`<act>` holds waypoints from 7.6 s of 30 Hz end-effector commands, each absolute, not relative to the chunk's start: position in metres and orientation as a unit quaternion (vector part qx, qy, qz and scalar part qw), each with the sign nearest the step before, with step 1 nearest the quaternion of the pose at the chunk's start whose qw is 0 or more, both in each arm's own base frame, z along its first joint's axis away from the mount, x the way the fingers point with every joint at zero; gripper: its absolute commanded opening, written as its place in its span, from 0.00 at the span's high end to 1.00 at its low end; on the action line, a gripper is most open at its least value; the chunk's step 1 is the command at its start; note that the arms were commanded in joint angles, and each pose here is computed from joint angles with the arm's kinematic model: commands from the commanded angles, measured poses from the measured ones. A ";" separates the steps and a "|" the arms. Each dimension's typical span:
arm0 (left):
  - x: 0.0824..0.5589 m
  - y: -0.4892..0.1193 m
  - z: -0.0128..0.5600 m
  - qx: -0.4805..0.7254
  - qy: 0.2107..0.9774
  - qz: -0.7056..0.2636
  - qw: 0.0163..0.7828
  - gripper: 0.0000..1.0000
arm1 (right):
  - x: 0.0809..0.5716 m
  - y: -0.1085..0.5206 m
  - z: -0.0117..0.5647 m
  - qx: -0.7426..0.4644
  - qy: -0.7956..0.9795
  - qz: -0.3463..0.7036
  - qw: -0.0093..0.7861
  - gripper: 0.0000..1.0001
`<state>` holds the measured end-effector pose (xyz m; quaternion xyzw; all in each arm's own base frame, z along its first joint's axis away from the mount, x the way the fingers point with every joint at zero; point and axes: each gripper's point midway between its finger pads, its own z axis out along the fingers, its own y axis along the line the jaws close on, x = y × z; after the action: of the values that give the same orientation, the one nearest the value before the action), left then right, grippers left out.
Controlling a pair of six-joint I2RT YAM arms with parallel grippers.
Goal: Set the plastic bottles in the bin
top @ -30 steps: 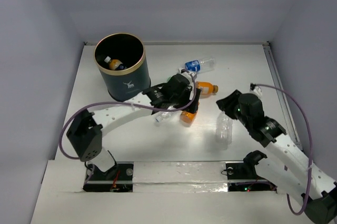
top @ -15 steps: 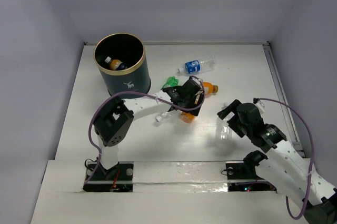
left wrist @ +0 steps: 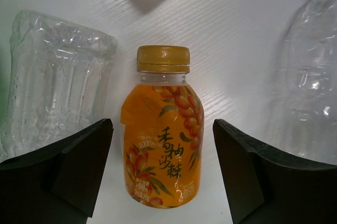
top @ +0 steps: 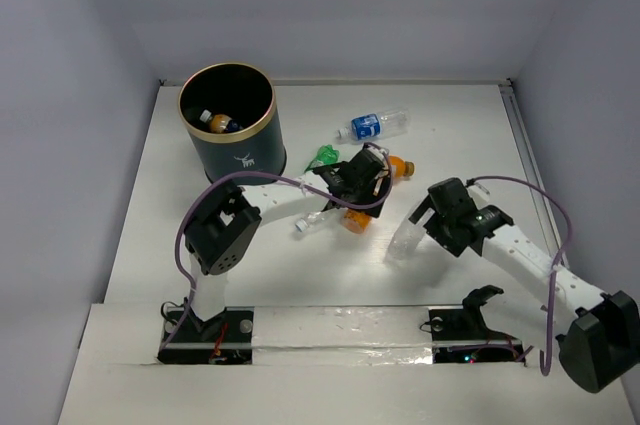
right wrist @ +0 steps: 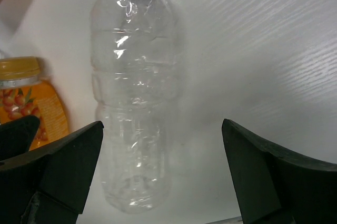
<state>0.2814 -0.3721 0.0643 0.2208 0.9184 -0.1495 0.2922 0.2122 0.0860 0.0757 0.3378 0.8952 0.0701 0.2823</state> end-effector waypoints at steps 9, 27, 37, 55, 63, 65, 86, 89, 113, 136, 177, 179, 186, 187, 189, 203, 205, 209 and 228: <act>0.267 -0.389 0.058 0.233 0.910 -0.189 0.286 0.36 | 0.246 0.087 0.081 0.285 0.919 0.021 0.271 0.08; 0.248 -0.397 0.070 0.235 0.903 -0.220 0.286 0.64 | 0.257 0.104 0.057 0.246 0.943 0.024 0.224 0.40; 0.240 -0.412 0.223 0.224 0.844 -0.296 0.387 0.65 | 0.248 0.083 0.175 0.251 0.884 0.095 0.383 0.45; 0.409 -0.136 0.431 -0.081 0.765 -0.140 0.624 0.63 | 0.270 0.157 0.326 0.110 0.801 0.305 0.503 0.46; 0.416 -0.048 0.363 -0.152 0.786 -0.069 0.595 0.35 | 0.299 0.253 0.395 0.019 0.772 0.368 0.517 0.46; 0.412 -0.048 0.359 -0.153 0.787 -0.069 0.594 0.25 | 0.307 0.271 0.411 0.005 0.763 0.379 0.523 0.46; 0.282 -0.072 0.336 -0.115 0.795 -0.176 0.568 0.42 | 0.435 0.468 0.466 -0.019 0.658 0.531 0.533 0.46; 0.272 -0.078 0.317 -0.114 0.808 -0.186 0.548 0.42 | 0.441 0.488 0.462 -0.010 0.643 0.543 0.539 0.45; 0.260 -0.236 0.227 0.084 0.856 -0.276 0.429 0.58 | 0.393 0.357 0.455 0.016 0.673 0.441 0.594 1.00; 0.322 -0.323 0.116 0.278 0.883 -0.170 0.337 0.21 | 0.294 0.135 0.217 0.131 0.818 0.255 0.498 0.32; 0.268 -0.322 0.236 0.196 0.845 -0.287 0.406 0.64 | 0.385 0.154 0.175 -0.259 0.890 0.162 0.338 0.06; 0.264 -0.313 0.253 0.185 0.841 -0.291 0.417 0.64 | 0.392 0.153 0.175 -0.271 0.890 0.141 0.338 0.06; 0.279 -0.273 0.316 0.137 0.816 -0.318 0.462 0.64 | 0.401 0.156 0.165 -0.318 0.895 0.102 0.296 0.00; 0.277 -0.269 0.322 0.137 0.814 -0.326 0.461 0.64 | 0.400 0.156 0.160 -0.321 0.896 0.103 0.289 0.00; 0.287 -0.253 0.330 0.118 0.813 -0.327 0.468 0.64 | 0.397 0.158 0.149 -0.333 0.898 0.101 0.268 0.00; 0.302 -0.230 0.343 0.101 0.812 -0.329 0.472 0.66 | 0.427 0.179 0.111 -0.382 0.891 0.056 0.241 0.00; 0.301 -0.235 0.352 0.106 0.804 -0.344 0.474 0.66 | 0.429 0.178 0.106 -0.380 0.893 0.051 0.235 0.00; 0.305 -0.234 0.369 0.099 0.793 -0.359 0.483 0.67 | 0.424 0.185 0.089 -0.376 0.900 0.064 0.210 0.00; 0.346 -0.192 0.421 0.043 0.750 -0.363 0.551 0.70 | 0.357 0.219 0.070 -0.244 0.937 0.170 0.185 0.07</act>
<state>0.3352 -0.1986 0.3698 0.0458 0.7990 -0.3415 0.4928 0.3530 0.2019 0.0348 -0.2906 0.9396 0.1266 0.1294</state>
